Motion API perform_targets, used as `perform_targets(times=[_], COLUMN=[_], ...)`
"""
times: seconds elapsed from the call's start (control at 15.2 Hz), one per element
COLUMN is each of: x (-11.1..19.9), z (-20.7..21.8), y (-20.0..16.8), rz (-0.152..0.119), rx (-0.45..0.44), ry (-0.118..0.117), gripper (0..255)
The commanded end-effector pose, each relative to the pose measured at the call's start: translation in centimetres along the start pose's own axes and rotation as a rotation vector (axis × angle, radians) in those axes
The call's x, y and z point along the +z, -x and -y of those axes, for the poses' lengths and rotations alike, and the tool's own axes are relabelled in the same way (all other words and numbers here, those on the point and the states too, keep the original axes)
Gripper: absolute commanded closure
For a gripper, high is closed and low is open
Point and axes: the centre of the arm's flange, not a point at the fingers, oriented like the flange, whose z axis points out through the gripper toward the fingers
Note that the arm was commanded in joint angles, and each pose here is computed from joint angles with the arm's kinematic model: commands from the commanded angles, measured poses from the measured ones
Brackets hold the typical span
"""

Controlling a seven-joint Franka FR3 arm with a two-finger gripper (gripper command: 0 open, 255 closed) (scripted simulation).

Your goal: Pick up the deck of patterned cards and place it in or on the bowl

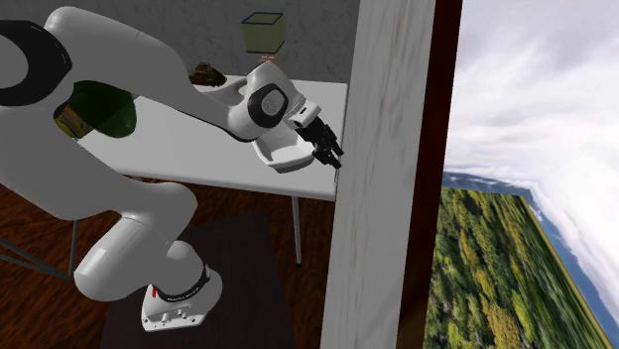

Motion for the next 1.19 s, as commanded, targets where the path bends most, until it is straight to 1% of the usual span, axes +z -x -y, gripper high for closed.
perform_targets(times=[0.0, 1.12], x=[-0.6, -7.3], z=[-0.1, -0.4], y=[-0.8, -6.8], rz=[0.001, 0.001], rx=[0.002, 0.002], ry=[0.002, 0.002], gripper=[255, 255])
